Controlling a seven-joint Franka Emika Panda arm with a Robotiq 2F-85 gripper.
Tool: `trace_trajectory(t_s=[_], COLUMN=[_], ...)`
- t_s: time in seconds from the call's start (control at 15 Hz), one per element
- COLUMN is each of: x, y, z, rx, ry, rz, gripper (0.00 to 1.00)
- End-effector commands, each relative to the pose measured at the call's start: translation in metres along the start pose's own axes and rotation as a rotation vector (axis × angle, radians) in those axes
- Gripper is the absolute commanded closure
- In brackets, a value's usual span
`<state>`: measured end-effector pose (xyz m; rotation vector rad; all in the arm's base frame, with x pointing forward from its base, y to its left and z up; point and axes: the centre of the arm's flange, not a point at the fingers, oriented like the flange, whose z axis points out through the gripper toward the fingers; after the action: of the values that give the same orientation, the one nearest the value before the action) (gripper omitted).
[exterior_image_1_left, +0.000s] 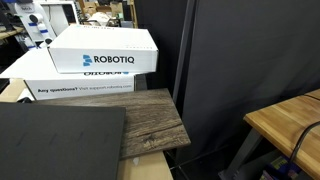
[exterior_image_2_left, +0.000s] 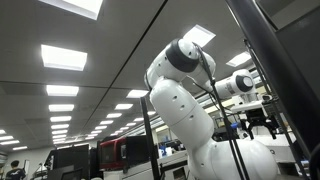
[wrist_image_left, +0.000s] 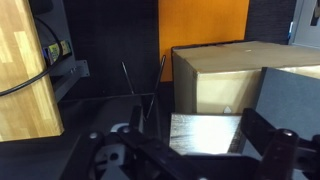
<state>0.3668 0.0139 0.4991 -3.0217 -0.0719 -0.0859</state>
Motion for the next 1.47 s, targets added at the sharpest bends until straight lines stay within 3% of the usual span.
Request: trace_trajectory(t_s=[0.0, 1.07, 1.13, 1.27, 1.33, 1.4], x=[0.0, 0.0003, 0.0003, 0.0002, 0.0003, 0.0003], y=[-0.0006, -0.0014, -0.0014, -0.0017, -0.0014, -0.0015], z=[0.0001, 0.0004, 0.0004, 0.0004, 0.0004, 0.0004], rx=[0.004, 0.018, 0.019, 0.022, 0.018, 0.019], ry=[0.0, 0.006, 0.007, 0.006, 0.006, 0.006], rz=[-0.004, -0.004, -0.005, 0.0, -0.005, -0.004], gripper=[0.0, 0.0, 0.25, 0.34, 0.09, 0.08])
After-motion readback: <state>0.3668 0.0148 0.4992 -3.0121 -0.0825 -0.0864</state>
